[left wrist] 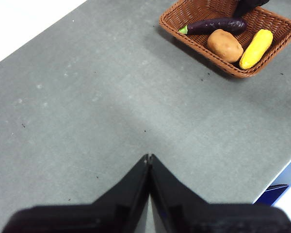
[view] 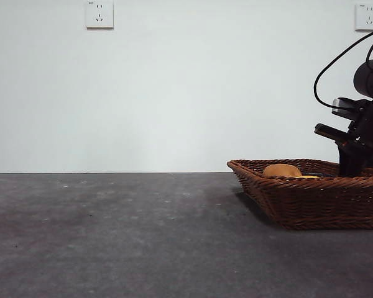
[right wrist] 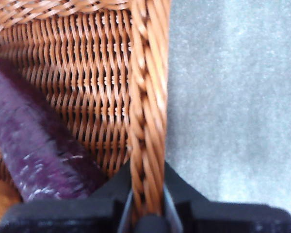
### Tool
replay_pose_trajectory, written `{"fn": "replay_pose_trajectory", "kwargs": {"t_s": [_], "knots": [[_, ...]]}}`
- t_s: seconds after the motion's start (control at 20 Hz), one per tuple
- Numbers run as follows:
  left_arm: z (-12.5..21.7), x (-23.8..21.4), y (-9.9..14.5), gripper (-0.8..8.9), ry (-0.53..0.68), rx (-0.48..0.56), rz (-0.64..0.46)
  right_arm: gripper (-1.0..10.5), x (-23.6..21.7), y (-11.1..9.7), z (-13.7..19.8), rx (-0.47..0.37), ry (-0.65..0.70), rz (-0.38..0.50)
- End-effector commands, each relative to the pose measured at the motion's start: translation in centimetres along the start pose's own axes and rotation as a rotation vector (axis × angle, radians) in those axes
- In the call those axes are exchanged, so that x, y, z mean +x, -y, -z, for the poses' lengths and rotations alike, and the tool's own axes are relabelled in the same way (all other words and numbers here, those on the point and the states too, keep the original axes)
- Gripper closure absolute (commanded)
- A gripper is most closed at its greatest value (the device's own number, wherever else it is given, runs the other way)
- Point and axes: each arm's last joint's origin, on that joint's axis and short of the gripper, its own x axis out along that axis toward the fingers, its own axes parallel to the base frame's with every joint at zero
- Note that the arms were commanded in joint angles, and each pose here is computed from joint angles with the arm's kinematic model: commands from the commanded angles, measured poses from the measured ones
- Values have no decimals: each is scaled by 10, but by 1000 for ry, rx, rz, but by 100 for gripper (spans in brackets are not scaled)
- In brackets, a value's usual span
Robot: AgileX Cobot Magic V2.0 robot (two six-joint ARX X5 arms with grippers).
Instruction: Help me put the vegetables on the table into the basket
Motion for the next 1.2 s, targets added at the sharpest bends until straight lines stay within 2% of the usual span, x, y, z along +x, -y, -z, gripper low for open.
{"fn": "replay_pose_trajectory", "kwargs": {"t_s": [0.05,0.15,0.3,0.45,0.55,0.75,0.9,0.95,1.2], "knots": [[0,-1,0,821,5,-10,-6,789,12,3,4,2,-32,21],[0,0,0,821,2,-10,-5,572,7,1,3,-1,-22,20],[-1,1,0,821,0,-9,-5,560,-19,-7,-3,-23,50,37],[-1,1,0,821,-1,-5,-5,564,-70,-23,-3,-50,146,54],[-1,1,0,821,-1,-5,-5,568,-109,-36,11,-51,137,46],[-1,1,0,821,-1,15,-5,573,-173,-59,50,-94,83,-61],[-1,1,0,821,-1,23,-5,575,-212,-70,77,-123,116,-63],[-1,1,0,821,-1,23,-5,589,-223,-73,87,-130,130,-63],[-2,3,0,821,-6,23,-3,864,-265,-85,131,-195,167,-87]]}}
